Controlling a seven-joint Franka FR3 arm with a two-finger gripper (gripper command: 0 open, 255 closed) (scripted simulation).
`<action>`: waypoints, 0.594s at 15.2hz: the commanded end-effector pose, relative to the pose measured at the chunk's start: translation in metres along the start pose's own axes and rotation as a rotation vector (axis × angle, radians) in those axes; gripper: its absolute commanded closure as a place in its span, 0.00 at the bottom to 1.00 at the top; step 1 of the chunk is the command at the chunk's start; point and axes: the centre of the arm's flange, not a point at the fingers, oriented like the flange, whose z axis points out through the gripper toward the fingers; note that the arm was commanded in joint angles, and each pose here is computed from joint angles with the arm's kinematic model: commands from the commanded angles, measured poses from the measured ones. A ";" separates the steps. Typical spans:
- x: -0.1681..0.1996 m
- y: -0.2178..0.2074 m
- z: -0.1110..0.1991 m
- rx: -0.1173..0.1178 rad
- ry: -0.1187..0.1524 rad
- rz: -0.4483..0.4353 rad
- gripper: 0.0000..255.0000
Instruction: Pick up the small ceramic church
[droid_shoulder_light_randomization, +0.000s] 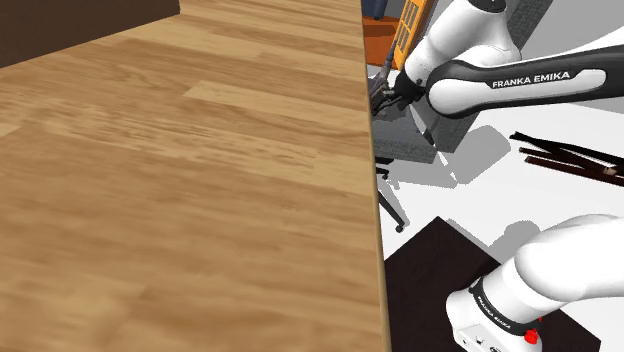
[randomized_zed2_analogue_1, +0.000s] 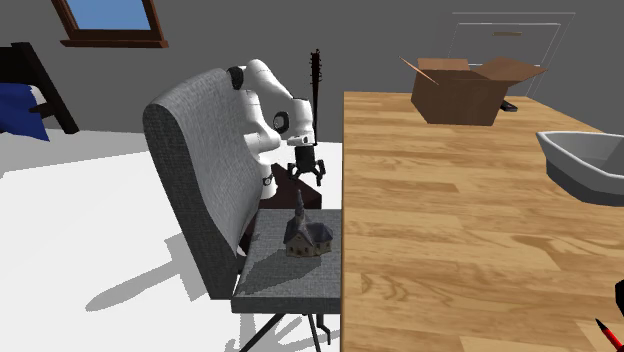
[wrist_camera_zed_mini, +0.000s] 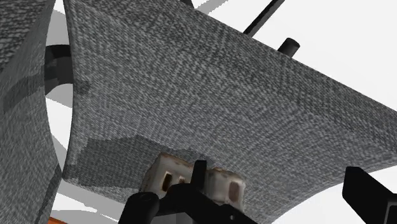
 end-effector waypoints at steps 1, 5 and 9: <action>0.012 0.007 0.012 -0.021 0.071 0.040 0.00; 0.039 0.019 0.030 -0.069 0.203 0.117 0.00; 0.067 0.034 0.043 -0.116 0.336 0.194 0.00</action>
